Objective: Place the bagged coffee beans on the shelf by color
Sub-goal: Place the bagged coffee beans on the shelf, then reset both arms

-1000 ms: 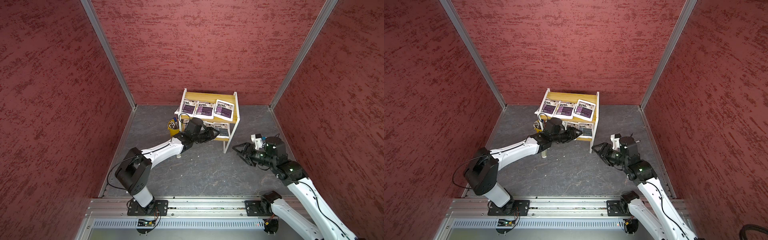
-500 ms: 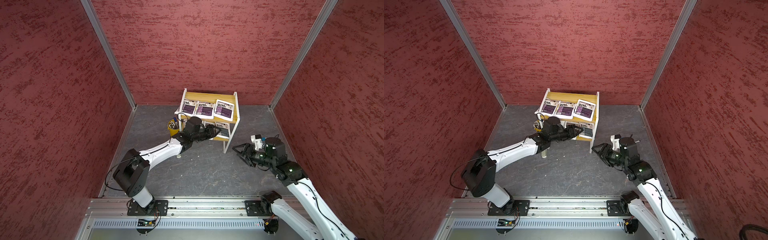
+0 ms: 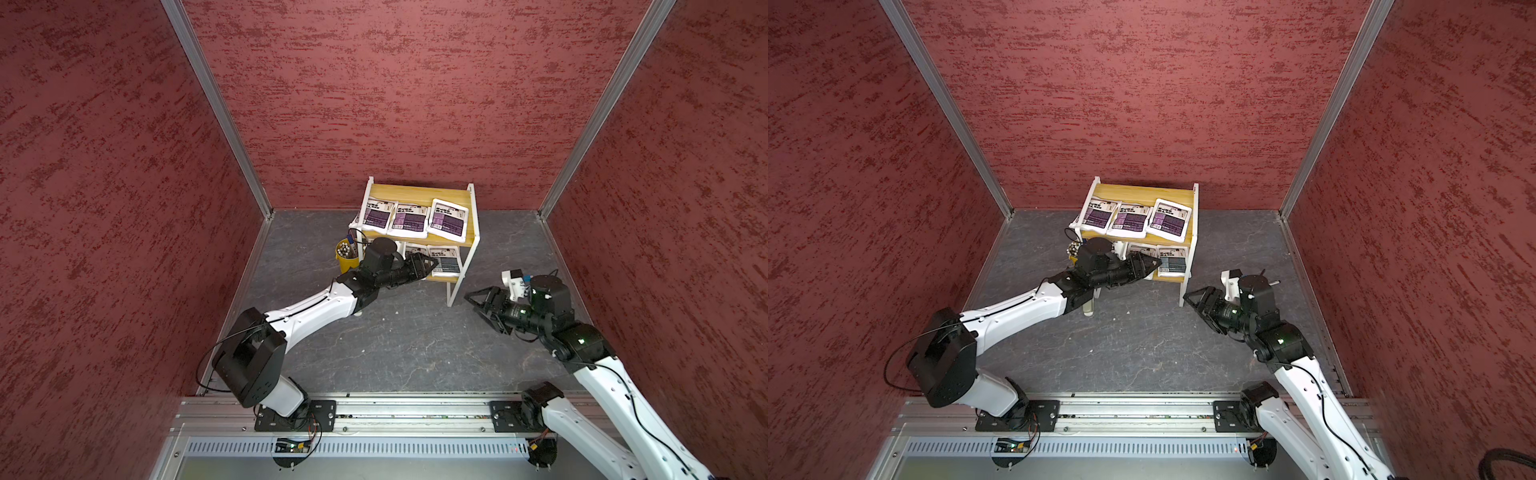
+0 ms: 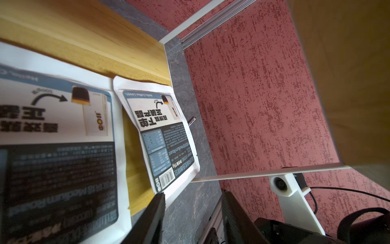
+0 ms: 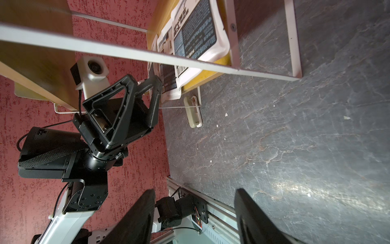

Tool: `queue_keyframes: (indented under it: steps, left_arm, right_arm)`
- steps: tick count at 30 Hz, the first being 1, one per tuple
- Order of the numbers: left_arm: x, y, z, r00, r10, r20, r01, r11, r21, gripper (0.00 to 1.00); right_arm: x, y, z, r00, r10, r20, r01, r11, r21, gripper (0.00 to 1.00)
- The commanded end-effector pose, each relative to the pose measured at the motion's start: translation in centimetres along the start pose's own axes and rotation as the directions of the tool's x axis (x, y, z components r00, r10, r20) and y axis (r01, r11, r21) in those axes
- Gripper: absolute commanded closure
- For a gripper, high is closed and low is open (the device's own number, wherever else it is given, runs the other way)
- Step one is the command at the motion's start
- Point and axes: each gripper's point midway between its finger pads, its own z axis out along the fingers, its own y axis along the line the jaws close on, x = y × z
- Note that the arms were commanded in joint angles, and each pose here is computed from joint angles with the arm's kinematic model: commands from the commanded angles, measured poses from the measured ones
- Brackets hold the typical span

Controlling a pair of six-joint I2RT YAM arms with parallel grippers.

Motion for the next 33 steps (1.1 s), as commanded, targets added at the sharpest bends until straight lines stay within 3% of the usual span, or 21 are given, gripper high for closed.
queue_keyframes:
  steps: [1,14,20,22,28,32,33]
  left_arm:
    - [-0.4,-1.1,-1.3,0.999,0.031,0.025,-0.031,0.999,0.024,0.53]
    - [4.7,2.1,-10.2,1.0,0.001,0.025,0.001,0.997,-0.083,0.52]
    - [6.6,5.5,-14.5,1.0,0.004,-0.002,-0.004,0.968,-0.252,0.5]
    - [6.1,7.0,-16.5,1.0,0.012,0.018,-0.006,0.947,-0.32,0.41]
    - [3.2,10.7,-22.0,0.993,0.043,0.106,0.016,0.865,-0.501,0.33]
    - [0.9,13.8,-24.1,0.982,0.038,0.183,0.075,0.816,-0.573,0.0]
    - [0.3,14.8,-24.8,0.977,0.038,0.208,0.096,0.797,-0.596,0.0]
  right_arm:
    - [-0.4,0.4,-0.2,1.0,-0.006,0.02,0.006,1.0,-0.026,0.36]
    - [-0.7,0.2,0.2,1.0,-0.017,0.025,0.017,1.0,-0.014,0.36]
    - [-2.3,-0.7,0.2,0.993,-0.106,0.055,0.1,0.989,0.105,0.34]
    - [-3.3,-1.3,-0.1,0.987,-0.149,0.063,0.137,0.975,0.176,0.34]
    - [-7.3,-3.7,0.3,0.975,-0.201,0.094,0.161,0.931,0.328,0.33]
    - [-10.1,-5.5,1.4,0.955,-0.264,0.137,0.198,0.907,0.371,0.32]
    - [-11.1,-6.0,1.5,0.94,-0.3,0.161,0.218,0.895,0.389,0.32]
